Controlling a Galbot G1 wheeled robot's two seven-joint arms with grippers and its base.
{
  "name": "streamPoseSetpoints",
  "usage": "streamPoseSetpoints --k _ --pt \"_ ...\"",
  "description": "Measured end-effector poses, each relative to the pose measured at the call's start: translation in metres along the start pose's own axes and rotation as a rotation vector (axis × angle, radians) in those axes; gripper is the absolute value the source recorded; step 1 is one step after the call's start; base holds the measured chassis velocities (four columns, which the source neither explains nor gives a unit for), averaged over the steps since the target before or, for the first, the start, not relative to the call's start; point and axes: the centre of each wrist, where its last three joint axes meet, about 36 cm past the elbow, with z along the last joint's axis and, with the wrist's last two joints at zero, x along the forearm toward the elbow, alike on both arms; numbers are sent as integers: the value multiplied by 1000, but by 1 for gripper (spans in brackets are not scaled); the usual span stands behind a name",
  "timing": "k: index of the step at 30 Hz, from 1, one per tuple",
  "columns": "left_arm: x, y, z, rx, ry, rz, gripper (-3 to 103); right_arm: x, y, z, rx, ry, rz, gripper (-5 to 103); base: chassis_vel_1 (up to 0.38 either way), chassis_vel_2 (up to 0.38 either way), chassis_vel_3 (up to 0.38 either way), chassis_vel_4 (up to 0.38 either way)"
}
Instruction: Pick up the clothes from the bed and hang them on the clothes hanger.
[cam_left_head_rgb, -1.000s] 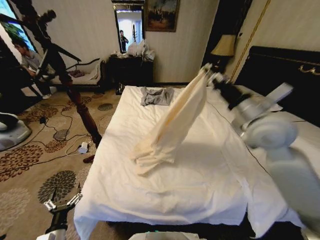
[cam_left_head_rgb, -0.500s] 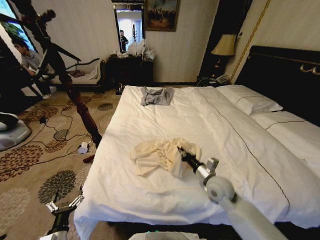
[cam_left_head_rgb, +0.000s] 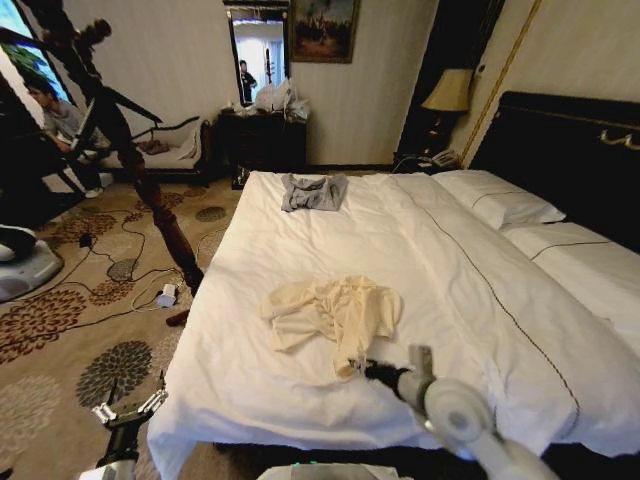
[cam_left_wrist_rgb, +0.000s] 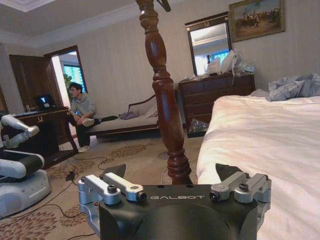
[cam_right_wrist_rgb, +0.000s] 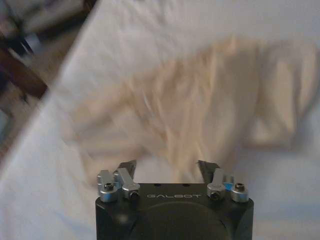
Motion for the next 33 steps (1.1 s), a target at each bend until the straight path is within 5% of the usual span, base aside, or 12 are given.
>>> streamPoseSetpoints --k 3,6,8,17,30,33 --pt "-1 -1 0 -1 -2 5 100 25 2 -23 -19 -67 -52 86 0 0 0 0" --pt "-2 -2 -2 -2 -5 9 100 31 -1 -30 -29 -98 -50 91 0 0 0 0" --pt "-2 -4 -3 -4 -5 13 100 20 -10 -28 -91 -124 -24 99 0 0 0 0" --pt "-1 -2 -7 -18 -6 20 100 -42 -33 13 -322 -58 93 100 0 0 0 0" --pt "4 4 -4 -21 -6 10 100 -78 -39 42 -424 -43 107 101 0 0 0 0" --pt "4 2 -3 -17 -4 11 100 -84 -35 48 -438 -37 90 95 0 0 0 0"
